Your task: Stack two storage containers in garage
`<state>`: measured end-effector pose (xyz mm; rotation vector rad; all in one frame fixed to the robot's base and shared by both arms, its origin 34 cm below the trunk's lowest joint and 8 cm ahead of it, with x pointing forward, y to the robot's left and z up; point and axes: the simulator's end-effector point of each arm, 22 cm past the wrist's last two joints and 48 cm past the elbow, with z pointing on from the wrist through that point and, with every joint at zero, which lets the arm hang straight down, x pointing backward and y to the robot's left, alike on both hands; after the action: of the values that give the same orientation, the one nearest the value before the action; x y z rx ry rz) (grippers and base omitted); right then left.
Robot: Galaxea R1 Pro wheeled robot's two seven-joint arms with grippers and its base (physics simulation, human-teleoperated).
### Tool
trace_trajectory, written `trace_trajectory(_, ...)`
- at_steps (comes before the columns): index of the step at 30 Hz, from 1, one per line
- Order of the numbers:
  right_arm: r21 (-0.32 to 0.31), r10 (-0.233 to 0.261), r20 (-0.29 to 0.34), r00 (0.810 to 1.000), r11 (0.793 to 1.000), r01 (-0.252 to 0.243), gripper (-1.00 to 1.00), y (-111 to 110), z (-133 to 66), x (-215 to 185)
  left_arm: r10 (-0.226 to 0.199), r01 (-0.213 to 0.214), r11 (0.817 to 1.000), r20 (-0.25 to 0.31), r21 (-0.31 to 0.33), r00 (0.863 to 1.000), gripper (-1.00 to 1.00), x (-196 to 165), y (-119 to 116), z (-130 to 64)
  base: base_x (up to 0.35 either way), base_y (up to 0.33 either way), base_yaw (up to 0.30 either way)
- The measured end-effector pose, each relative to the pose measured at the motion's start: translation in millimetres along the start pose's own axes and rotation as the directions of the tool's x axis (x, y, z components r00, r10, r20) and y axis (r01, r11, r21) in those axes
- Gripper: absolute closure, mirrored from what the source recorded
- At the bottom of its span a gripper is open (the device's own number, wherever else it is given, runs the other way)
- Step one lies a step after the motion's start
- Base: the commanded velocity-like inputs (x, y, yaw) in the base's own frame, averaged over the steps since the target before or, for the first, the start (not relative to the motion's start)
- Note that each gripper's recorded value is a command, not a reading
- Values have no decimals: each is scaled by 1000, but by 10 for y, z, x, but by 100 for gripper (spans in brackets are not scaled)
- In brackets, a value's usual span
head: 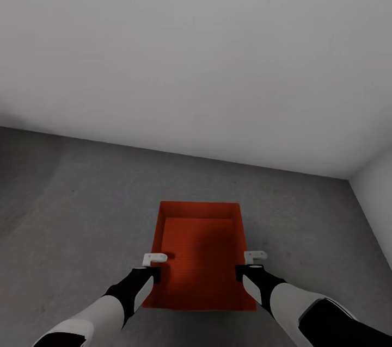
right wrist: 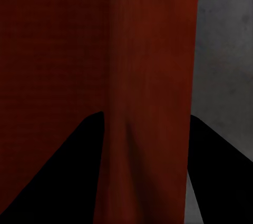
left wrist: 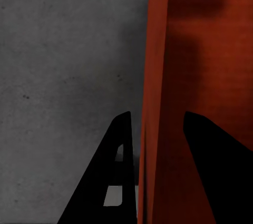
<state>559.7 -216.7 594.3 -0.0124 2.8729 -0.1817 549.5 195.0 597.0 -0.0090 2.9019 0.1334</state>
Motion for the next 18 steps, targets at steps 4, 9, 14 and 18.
trace_trajectory(4, 0, 0, 0, 1000, 1000, 0, 100, 4, 38, -5, 0, 0, 1000, 0, 0, 1000, 100, -5, -4, 38, 0, 0, 0)
trace_trajectory(9, 0, 0, 0, 1000, 1000, 0, 100, 10, 86, -6, 0, 0, 1000, 0, 0, 1000, 100, -9, -8, 86, 0, 0, 0)
trace_trajectory(14, 0, 0, 1, 1000, 1000, 0, 100, 12, 95, -12, 0, 0, 1000, 1, 0, 1000, 100, -14, -8, 96, 0, 0, 0)
trace_trajectory(18, 0, 0, 1, 1000, 1000, 0, 100, 16, 126, -10, 0, 0, 1000, 1, 0, 1000, 100, -14, -11, 126, 0, 0, 0)
